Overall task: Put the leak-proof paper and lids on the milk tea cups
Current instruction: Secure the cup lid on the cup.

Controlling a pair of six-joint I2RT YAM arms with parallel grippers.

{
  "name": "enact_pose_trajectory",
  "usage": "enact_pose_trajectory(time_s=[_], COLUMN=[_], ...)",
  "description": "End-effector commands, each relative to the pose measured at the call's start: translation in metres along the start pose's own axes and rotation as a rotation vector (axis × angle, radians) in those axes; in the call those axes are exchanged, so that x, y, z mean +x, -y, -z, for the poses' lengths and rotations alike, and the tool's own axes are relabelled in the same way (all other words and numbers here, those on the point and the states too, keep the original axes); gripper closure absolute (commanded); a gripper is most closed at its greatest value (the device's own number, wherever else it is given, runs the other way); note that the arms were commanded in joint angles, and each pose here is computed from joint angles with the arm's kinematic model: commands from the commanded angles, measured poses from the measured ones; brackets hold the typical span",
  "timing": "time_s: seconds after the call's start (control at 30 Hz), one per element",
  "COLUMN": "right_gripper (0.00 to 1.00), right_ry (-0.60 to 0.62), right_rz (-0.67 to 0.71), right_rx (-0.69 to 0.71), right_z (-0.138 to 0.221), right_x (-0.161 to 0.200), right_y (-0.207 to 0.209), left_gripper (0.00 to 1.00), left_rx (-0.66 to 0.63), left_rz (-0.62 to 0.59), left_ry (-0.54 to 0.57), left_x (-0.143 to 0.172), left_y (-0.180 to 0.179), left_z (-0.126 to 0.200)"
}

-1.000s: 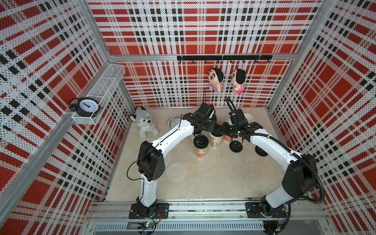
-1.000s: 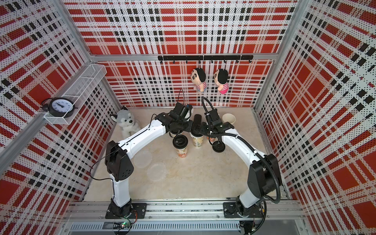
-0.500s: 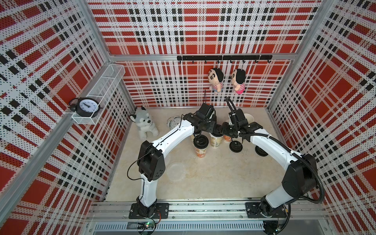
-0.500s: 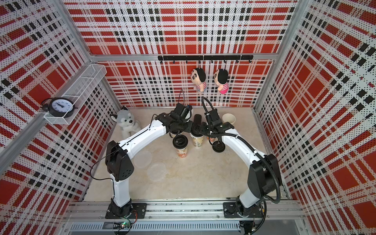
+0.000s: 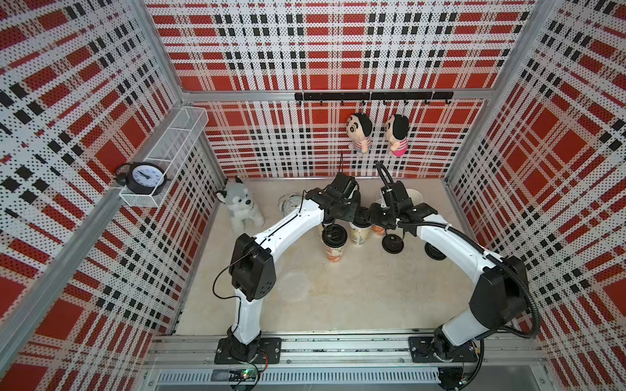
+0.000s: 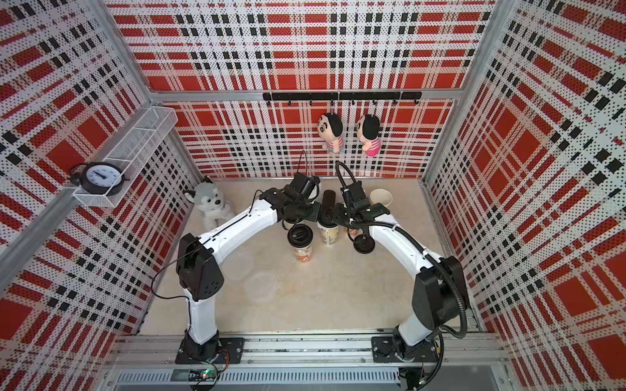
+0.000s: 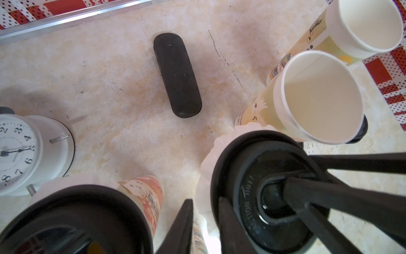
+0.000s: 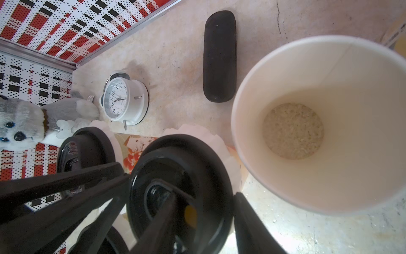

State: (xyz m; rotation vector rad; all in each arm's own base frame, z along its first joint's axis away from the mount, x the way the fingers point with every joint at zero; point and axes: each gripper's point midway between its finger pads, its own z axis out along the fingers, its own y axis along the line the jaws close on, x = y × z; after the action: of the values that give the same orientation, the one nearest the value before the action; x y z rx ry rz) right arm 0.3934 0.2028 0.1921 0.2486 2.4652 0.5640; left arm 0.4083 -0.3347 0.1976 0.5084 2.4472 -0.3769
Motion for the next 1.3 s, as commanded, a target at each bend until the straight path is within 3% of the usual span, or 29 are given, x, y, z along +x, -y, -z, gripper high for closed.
enact_pose_trajectory(time_s=[0.0,0.6,0.93,1.1,1.27], right_gripper=[0.56,0.56,0.56,0.56,0.56], right_ry=[-0.141,-0.159,-0.171,-0.173,-0.174], right_rz=[0.003,0.000,-0.002,-0.003,-0.005], right_rx=[0.128,0.127,0.124,0.126,0.131], right_z=[-0.016,-0.017,-0.021,-0.021,-0.021], right_x=[0.042,0.047,0.050,0.050,0.051], right_y=[0.035,0.036,0.037,0.037,0.038], left_gripper=[0.73,0.73,0.73,0.73,0.70], left_rx=[0.008,-0.153,-0.161,-0.163,-0.151], left_rz=[-0.008,-0.036,-0.051,-0.054,-0.063], left_ry=[-0.040,-0.288,-0.378,-0.363,-0.298], left_x=[0.014,0.104,0.152,0.143,0.105], left_y=[0.004,-0.014,-0.010,-0.008,0.002], left_z=[-0.009,-0.039,-0.055,-0.050,-0.038])
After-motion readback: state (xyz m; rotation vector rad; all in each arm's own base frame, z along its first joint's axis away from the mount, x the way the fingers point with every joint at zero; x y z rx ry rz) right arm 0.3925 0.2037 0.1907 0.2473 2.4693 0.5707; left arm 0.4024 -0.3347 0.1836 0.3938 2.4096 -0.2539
